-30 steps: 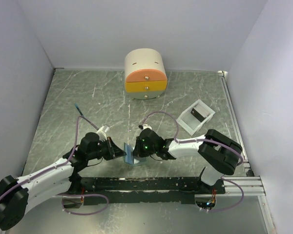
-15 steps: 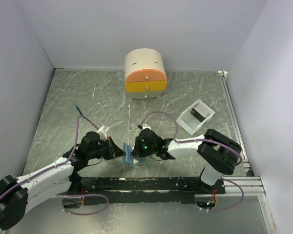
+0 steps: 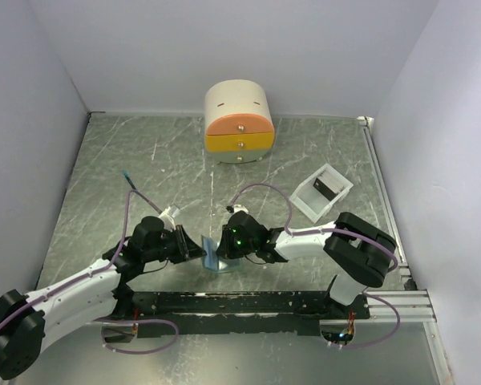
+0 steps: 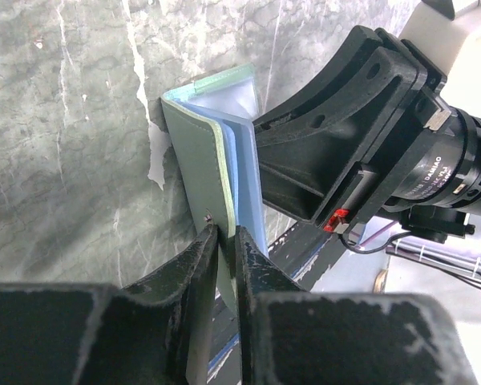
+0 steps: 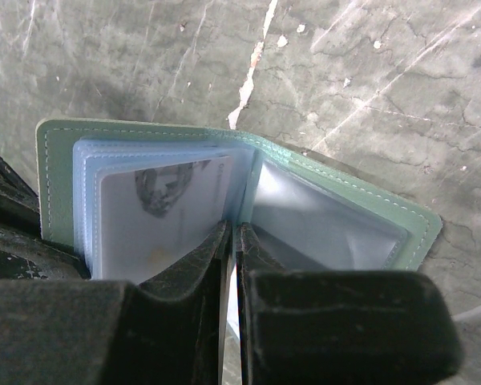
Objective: Put the credit cards into the card holder
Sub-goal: Insert the credit card into the card holder.
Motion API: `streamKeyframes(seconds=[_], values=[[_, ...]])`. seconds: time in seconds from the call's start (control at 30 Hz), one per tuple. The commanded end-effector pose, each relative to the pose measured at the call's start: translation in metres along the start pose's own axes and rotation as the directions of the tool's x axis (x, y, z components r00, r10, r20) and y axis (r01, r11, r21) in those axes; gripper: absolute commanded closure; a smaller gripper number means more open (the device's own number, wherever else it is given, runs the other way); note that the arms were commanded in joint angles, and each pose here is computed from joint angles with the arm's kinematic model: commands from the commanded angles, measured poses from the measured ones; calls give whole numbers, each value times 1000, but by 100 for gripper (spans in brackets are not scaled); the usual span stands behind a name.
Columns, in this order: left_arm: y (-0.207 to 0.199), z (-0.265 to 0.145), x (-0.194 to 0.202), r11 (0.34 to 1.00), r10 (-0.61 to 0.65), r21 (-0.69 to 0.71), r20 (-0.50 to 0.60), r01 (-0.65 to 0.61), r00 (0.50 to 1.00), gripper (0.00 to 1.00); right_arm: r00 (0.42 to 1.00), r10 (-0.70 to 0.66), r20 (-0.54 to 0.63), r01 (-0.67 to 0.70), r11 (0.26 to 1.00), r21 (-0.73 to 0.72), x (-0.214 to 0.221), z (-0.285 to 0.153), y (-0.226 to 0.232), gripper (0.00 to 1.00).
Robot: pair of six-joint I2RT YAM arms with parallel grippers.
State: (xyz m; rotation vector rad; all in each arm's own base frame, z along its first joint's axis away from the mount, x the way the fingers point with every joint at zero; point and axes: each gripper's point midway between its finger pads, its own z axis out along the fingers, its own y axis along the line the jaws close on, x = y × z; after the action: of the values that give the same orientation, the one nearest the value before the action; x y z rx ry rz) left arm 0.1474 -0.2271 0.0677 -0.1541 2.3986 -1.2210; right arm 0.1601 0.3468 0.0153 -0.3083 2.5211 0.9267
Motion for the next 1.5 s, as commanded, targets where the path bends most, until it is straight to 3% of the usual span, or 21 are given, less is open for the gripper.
streamKeyframes(seconds=[0.0,0.3,0.67,0.83,1.23,1.47], values=[[-8,-3,-8,1000,10,9,24,-10,1000,74,996,-14,-86,21,996,81,28,1,-22,92],[-2,3,-5,1000,4,7,14,-4,1000,74,997,-15,-81,22,997,78,28,2,-22,92],[3,5,-5,1000,6,-17,14,-6,1000,80,997,-16,-80,23,997,76,29,1,-21,92],[1,4,-7,1000,14,-18,16,-14,1000,93,998,-22,-60,27,995,94,23,-2,-21,84],[-7,-3,-20,997,55,-60,43,-52,998,93,999,-49,15,47,991,122,-6,-25,-9,65],[-11,-6,-25,995,63,-83,37,-59,997,93,997,-39,72,37,999,39,-28,-45,24,49]])
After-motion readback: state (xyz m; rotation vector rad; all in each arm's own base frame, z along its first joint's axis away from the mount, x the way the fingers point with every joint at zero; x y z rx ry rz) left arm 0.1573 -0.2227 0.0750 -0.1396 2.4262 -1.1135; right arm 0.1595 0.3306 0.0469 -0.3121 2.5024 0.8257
